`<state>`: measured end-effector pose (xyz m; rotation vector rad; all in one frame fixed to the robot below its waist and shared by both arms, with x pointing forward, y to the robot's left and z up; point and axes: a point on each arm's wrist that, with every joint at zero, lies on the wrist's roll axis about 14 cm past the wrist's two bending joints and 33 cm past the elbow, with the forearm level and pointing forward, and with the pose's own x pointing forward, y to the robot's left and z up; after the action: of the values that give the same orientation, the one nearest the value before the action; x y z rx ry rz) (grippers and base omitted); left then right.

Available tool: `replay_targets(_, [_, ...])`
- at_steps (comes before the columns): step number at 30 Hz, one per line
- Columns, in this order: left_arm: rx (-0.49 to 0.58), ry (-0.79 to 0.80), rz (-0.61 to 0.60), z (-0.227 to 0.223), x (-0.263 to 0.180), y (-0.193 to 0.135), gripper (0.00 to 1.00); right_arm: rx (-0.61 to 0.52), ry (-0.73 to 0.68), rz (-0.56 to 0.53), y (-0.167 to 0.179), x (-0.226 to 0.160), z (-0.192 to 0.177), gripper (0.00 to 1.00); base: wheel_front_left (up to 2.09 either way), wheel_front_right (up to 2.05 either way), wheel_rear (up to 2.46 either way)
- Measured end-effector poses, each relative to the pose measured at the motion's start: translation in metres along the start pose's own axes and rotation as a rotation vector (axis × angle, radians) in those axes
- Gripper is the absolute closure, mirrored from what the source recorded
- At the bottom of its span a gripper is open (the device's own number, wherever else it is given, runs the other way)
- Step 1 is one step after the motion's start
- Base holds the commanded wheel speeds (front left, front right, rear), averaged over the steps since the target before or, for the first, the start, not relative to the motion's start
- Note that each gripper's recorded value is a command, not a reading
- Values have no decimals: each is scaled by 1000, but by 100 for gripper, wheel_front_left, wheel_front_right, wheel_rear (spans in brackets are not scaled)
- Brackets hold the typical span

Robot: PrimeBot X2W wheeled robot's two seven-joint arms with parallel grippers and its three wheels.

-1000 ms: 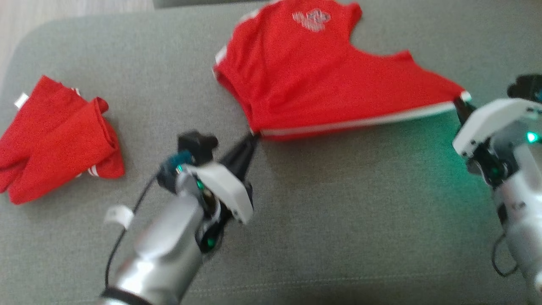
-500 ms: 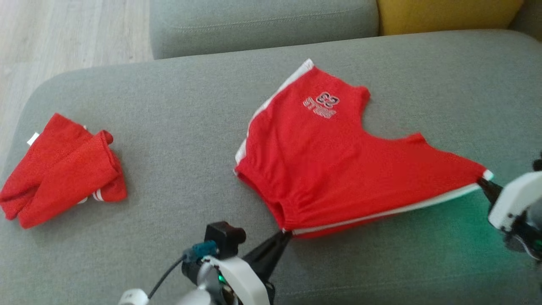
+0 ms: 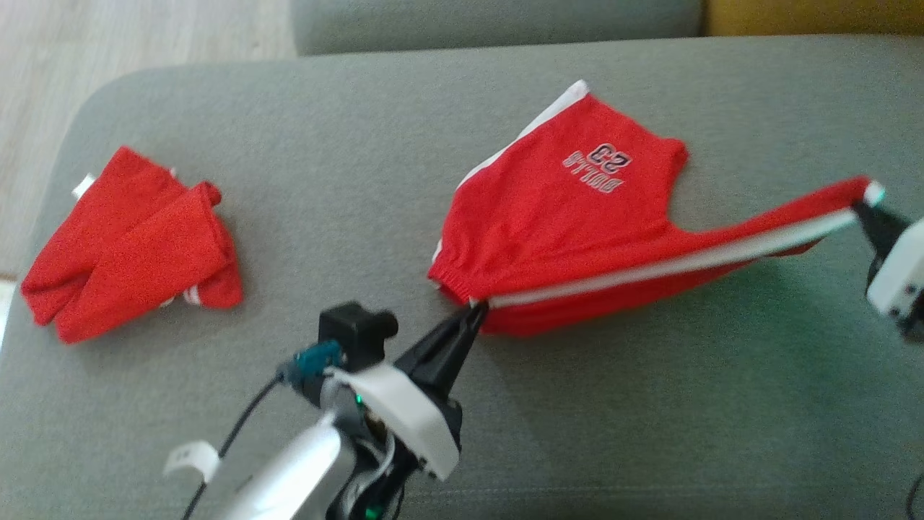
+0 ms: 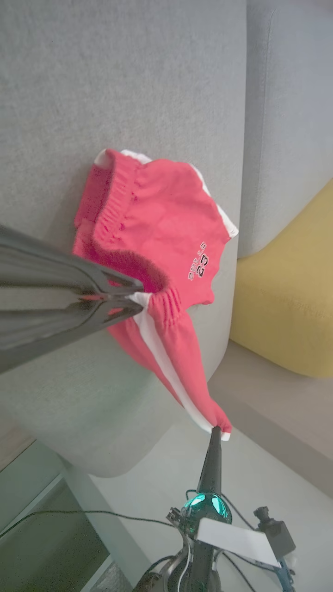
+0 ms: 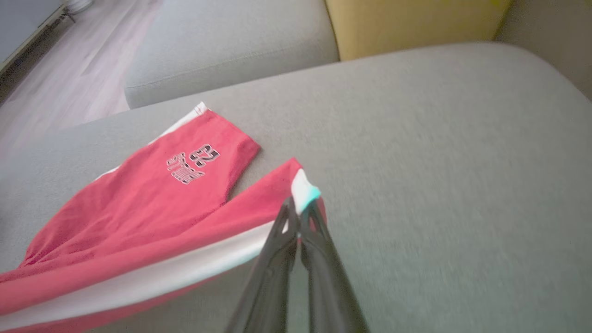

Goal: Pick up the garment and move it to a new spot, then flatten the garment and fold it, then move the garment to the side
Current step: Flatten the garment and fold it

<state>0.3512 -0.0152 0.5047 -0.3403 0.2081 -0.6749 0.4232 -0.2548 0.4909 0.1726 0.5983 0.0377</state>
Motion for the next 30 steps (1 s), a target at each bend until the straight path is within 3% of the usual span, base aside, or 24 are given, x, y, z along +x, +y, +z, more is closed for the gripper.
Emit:
replay_targets(11, [-5, 5, 79, 11, 25, 44, 100, -221, 7, 29, 42, 74, 58, 100, 0, 0, 0])
replay_targets(30, [-61, 69, 240, -20, 36, 119, 100, -376, 115, 139, 114, 197, 44, 100, 0, 0, 0])
